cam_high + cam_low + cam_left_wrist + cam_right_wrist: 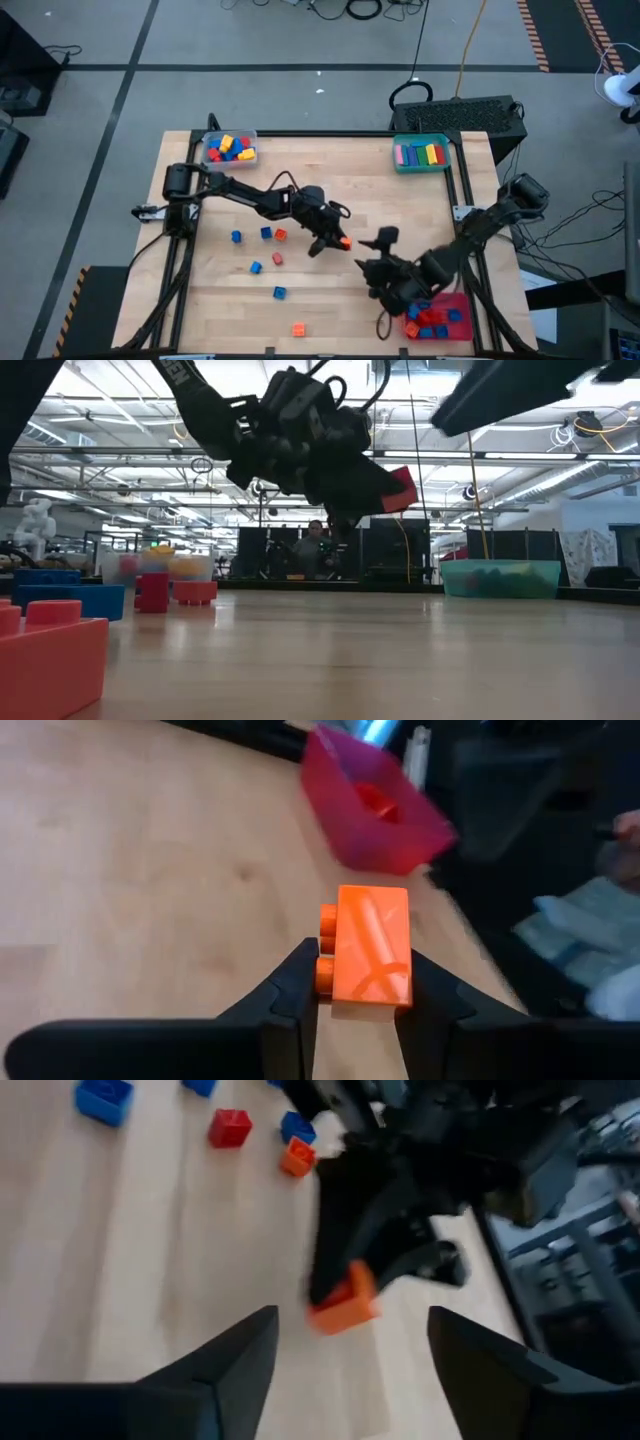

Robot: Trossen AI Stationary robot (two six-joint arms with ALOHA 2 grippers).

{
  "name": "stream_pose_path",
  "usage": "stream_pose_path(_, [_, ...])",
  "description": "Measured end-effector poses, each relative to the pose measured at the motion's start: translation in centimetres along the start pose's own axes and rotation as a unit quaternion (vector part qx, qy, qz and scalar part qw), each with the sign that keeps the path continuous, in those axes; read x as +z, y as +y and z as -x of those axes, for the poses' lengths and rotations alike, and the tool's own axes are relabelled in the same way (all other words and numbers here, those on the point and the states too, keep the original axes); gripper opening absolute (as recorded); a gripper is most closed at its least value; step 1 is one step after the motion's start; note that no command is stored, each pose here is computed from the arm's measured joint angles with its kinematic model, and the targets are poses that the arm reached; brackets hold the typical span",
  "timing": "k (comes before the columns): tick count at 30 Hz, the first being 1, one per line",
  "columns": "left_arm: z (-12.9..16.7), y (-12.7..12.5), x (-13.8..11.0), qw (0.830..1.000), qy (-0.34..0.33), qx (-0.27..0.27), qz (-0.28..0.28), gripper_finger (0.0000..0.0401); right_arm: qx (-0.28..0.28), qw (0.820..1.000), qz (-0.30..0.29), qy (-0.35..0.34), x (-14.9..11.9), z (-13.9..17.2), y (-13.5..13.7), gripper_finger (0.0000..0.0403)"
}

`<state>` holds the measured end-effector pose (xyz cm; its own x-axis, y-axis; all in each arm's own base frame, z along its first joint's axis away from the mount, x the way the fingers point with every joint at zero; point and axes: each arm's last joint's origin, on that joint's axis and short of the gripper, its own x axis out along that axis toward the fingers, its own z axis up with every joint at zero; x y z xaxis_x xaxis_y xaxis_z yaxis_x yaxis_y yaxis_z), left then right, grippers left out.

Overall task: Sort blocks by size
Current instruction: Put the small blue game piece into the red bin

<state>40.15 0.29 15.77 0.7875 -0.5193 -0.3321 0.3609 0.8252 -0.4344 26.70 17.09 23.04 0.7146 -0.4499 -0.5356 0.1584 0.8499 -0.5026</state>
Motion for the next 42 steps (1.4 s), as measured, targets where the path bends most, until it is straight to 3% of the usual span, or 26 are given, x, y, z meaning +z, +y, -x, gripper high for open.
stream_pose_path(7, [-0.4, -0.7, 0.5, 1.0, -0.003, -0.019, 0.0, 0.0095, 0.041, 0.997, 0.06, 0.003, 0.9, -1.7, -1.0, 0.0287])
stream_pose_path(20, [-0.8, -1.6, 2.2, 0.997, -0.01, -0.075, 0.006, 0.0095, 0.038, 0.992, 0.117, 0.008, 0.9, -2.3, -1.5, 0.0265])
stream_pose_path(25, [-1.1, -2.1, 2.5, 0.996, -0.012, -0.083, 0.001, 0.0095, 0.038, 0.992, 0.117, 0.008, 0.9, -2.3, -1.5, 0.0239])
stream_pose_path(31, [-1.1, -2.2, 2.6, 0.996, -0.011, -0.084, 0.012, 0.0097, 0.044, 0.992, 0.117, 0.006, 1.0, -2.3, -1.4, 0.0178])
stream_pose_path(36, [-1.1, -2.2, 2.6, 0.997, -0.011, -0.076, 0.02, 0.0125, 0.051, 0.992, 0.117, 0.004, 1.0, -2.3, -1.3, 0.0133])
stream_pose_path(42, [-1.0, -2.0, 2.6, 0.997, -0.012, -0.073, -0.019, 0.0138, 0.05, 0.994, 0.096, 0.001, 1.0, -2.1, -1.2, 0.012])
